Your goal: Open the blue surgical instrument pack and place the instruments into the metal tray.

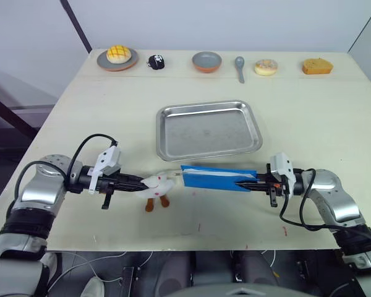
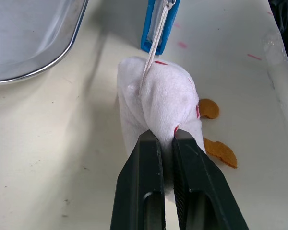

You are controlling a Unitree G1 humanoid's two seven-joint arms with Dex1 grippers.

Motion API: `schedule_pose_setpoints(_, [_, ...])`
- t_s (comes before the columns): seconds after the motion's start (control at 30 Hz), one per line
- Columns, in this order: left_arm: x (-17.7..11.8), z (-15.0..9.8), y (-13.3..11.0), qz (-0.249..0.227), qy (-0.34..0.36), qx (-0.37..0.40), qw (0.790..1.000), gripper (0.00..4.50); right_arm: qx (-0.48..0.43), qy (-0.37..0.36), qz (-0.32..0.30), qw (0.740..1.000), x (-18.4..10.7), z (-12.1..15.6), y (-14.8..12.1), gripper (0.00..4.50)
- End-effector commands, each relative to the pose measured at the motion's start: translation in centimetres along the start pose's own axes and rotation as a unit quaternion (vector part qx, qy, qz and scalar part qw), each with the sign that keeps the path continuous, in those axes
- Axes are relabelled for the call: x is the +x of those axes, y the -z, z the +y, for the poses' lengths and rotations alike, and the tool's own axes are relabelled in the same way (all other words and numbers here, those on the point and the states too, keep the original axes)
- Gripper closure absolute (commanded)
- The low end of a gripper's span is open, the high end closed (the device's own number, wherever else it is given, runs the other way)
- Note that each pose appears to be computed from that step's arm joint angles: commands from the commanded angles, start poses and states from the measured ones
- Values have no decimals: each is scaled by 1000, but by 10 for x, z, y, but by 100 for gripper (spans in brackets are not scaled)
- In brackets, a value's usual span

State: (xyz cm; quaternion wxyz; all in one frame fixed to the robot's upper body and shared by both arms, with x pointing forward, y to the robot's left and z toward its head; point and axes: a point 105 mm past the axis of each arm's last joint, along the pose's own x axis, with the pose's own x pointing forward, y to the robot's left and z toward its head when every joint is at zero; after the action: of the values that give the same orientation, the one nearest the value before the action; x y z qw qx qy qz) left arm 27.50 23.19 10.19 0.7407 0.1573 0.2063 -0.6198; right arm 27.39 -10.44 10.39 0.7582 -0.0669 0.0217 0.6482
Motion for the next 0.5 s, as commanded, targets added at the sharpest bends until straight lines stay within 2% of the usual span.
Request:
schedule_pose_setpoints(0.03, [9, -7, 13, 17, 21, -17, 999, 440, -8, -4, -90, 996, -3, 2, -38, 450])
schedule_pose_setpoints(0.37, [6, -6, 15, 17, 17, -23, 999, 440, 43, -6, -172, 984, -5, 6, -62, 450])
schedule_pose_setpoints(0.5, [-1, -4, 14, 25, 15, -16, 999, 440, 15, -12, -127, 992, -3, 7, -55, 450])
